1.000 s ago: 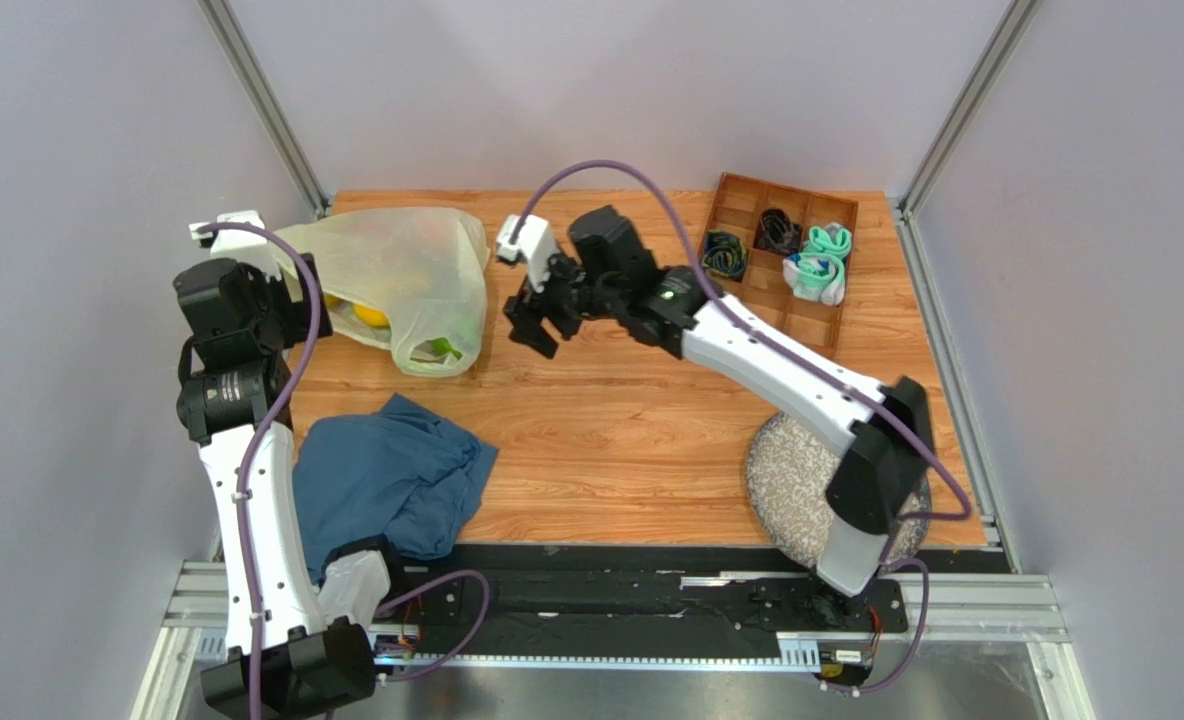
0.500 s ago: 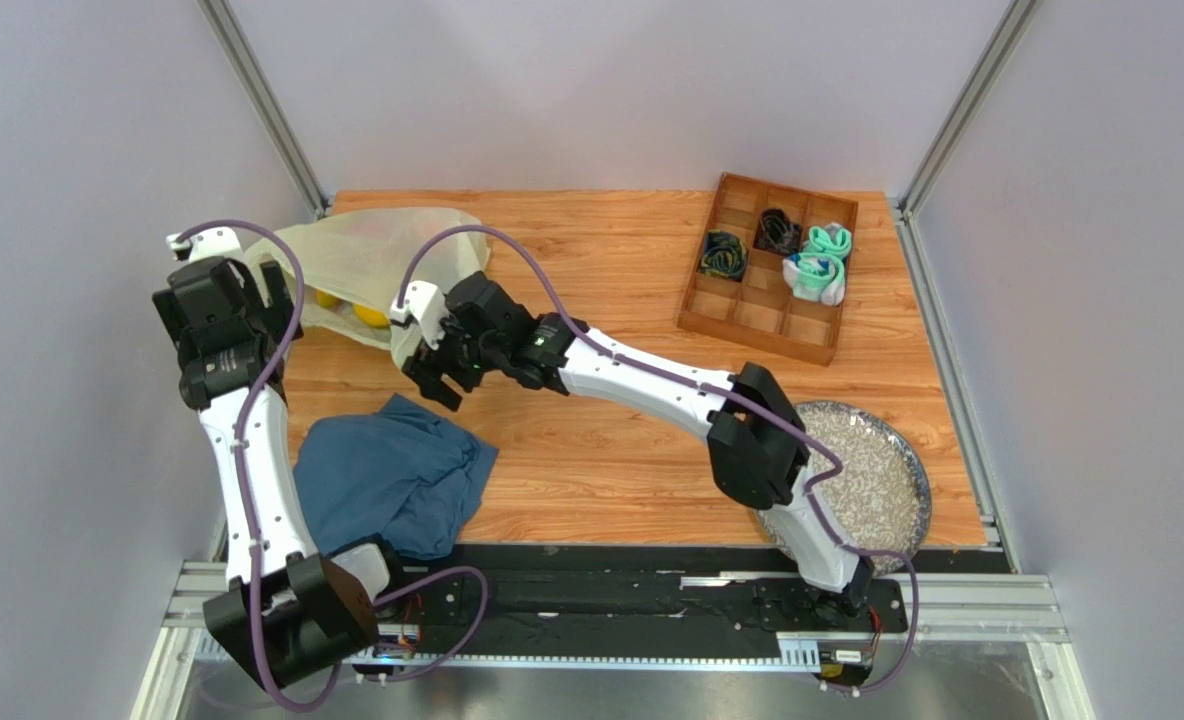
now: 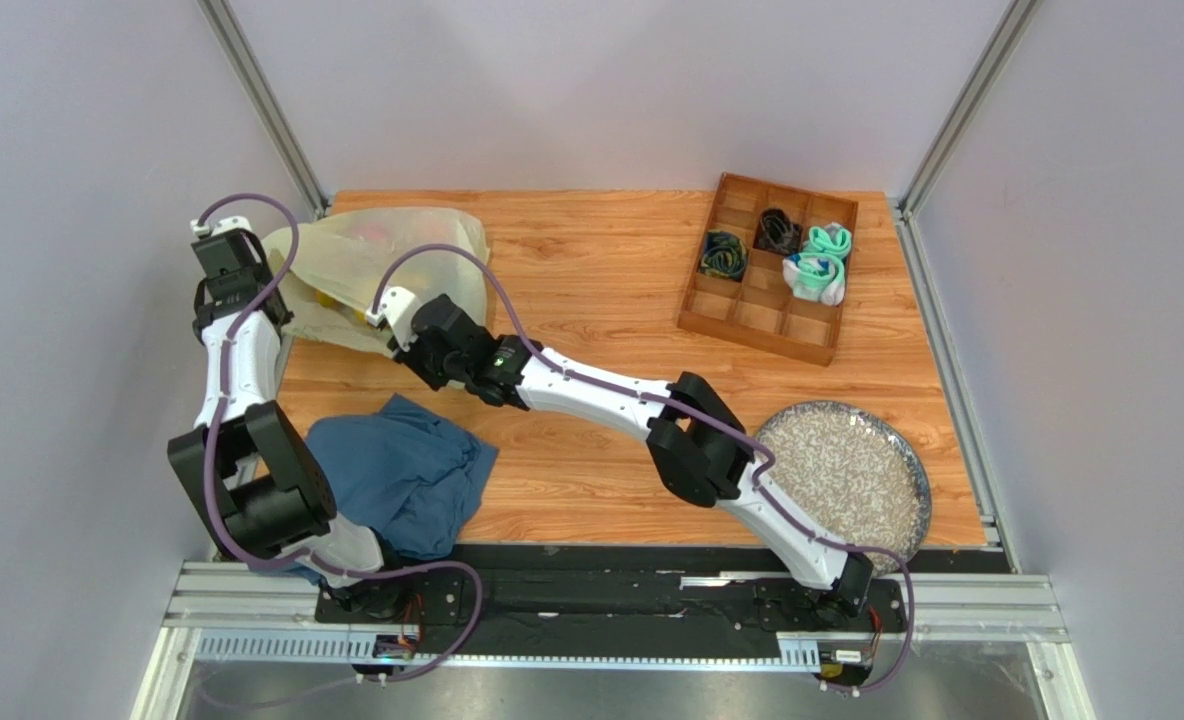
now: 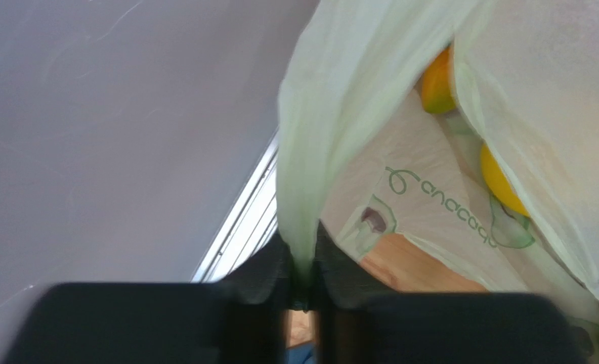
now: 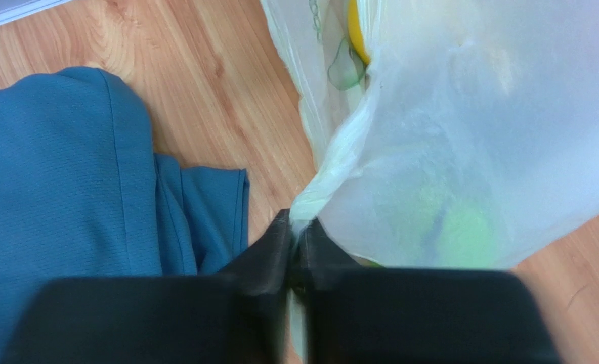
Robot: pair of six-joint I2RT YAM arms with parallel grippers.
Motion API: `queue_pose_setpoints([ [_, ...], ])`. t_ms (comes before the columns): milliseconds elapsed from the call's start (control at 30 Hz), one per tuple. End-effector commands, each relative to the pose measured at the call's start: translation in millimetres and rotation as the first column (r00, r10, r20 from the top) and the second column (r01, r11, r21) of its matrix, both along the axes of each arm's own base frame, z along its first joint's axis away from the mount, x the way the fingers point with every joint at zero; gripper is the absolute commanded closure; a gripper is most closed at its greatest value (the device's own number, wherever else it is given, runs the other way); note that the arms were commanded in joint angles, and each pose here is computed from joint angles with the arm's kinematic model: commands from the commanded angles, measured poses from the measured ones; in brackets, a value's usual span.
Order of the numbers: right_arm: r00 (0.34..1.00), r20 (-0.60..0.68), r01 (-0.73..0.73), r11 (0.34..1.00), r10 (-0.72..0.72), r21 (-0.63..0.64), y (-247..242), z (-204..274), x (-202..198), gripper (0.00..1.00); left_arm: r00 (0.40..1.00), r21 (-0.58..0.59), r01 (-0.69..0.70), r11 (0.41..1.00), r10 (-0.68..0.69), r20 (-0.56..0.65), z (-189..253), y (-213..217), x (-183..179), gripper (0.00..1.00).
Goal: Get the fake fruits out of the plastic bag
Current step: Move the plastic bag to the center of the board.
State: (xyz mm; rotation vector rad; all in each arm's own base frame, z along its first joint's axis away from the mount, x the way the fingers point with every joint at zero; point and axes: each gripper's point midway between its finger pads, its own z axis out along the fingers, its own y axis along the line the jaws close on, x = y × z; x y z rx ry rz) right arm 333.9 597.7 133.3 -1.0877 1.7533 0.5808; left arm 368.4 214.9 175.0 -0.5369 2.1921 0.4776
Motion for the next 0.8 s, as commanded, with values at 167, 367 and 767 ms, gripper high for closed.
queue_pose_setpoints([
  [167, 0.986, 0.066, 0.148, 0.988, -0.151, 0.045, -104.6, 105.7, 26.6, 1.00, 0.909, -0.116, 0.401, 0.909, -0.378, 0.176, 56.3, -98.0, 4.3, 1.00],
  [367, 0.963, 0.049, 0.265, 0.964, -0.265, 0.018, -232.4, 143.1, 47.7, 1.00, 0.604, -0.125, 0.789, 0.602, -0.722, 0.337, 106.5, -220.3, -56.4, 1.00],
  [767, 0.886, -0.061, 0.428, 0.862, -0.460, -0.273, -404.7, 56.0, 34.3, 1.00, 0.198, -0.255, 0.964, 0.073, -0.839, 0.507, 111.1, -354.6, -154.6, 1.00],
])
